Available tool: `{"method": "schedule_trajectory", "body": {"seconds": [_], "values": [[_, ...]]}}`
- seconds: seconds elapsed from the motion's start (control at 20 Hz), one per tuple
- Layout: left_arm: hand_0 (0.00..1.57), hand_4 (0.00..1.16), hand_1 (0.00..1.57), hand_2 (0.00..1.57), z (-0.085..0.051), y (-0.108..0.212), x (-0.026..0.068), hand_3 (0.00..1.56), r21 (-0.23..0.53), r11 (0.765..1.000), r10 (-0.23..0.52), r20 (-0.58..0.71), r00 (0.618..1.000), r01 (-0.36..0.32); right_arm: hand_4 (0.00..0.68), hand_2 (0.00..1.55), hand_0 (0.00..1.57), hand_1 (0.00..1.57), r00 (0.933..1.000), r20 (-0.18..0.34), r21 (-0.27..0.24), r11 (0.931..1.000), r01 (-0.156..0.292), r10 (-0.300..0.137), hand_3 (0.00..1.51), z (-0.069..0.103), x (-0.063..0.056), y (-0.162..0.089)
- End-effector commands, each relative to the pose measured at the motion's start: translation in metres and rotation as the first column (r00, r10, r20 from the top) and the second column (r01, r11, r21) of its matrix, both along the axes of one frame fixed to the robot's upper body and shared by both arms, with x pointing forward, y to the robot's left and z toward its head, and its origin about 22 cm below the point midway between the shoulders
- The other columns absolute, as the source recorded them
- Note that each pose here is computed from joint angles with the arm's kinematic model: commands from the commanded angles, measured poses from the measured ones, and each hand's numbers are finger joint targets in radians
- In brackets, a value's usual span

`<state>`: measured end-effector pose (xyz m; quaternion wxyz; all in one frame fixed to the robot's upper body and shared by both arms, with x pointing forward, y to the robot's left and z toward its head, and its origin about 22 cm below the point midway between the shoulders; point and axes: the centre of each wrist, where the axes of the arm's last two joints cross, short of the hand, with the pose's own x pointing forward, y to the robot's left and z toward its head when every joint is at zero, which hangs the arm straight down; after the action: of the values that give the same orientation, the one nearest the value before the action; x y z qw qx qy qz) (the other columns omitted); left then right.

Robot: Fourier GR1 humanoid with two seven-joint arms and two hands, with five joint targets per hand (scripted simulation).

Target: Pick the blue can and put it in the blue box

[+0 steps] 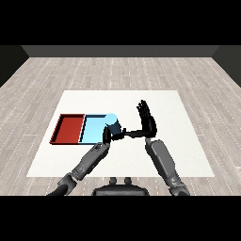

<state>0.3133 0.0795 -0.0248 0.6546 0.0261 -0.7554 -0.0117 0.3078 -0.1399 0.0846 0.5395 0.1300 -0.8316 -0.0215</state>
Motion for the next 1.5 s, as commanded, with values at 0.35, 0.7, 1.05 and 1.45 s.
{"method": "schedule_trajectory", "body": {"seconds": [0.35, 0.7, 1.05, 1.45], "values": [[1.57, 1.15, 1.57, 1.56, 0.03, 0.077, 0.0457, 1.47, 0.08, 0.985, 0.149, 0.037, 0.988, -0.152, 0.0, 0.0, 0.0, 0.0, 0.9873, 0.039, 0.127, 0.9807, 0.148, -0.154, 0.0, -0.003, -0.033, -0.088], [1.57, 1.11, 1.57, 1.57, 0.031, 0.128, 0.0822, 1.5, 0.19, 0.948, 0.272, -0.069, 0.96, -0.255, 0.0, 0.0, 0.0, 0.0, 0.9809, 0.026, 0.098, 0.977, 0.189, -0.193, 0.0, -0.016, -0.016, -0.11], [1.57, 1.02, 1.57, 1.57, -0.001, 0.15, 0.0809, 1.46, 0.323, 0.908, 0.362, -0.284, 0.888, -0.267, 0.0, 0.0, 0.0, 0.0, 0.9796, -0.007, 0.109, 0.9735, 0.201, -0.201, 0.0, -0.031, -0.004, -0.113], [1.23, 0.93, 1.23, 1.14, -0.053, 0.161, 0.0499, 1.11, 0.493, 0.834, 0.497, -0.48, 0.723, -0.247, 0.0, 0.0, 0.0, 0.0, 0.976, -0.035, 0.128, 0.9676, 0.217, -0.215, 0.0, -0.023, -0.001, -0.105]]}}
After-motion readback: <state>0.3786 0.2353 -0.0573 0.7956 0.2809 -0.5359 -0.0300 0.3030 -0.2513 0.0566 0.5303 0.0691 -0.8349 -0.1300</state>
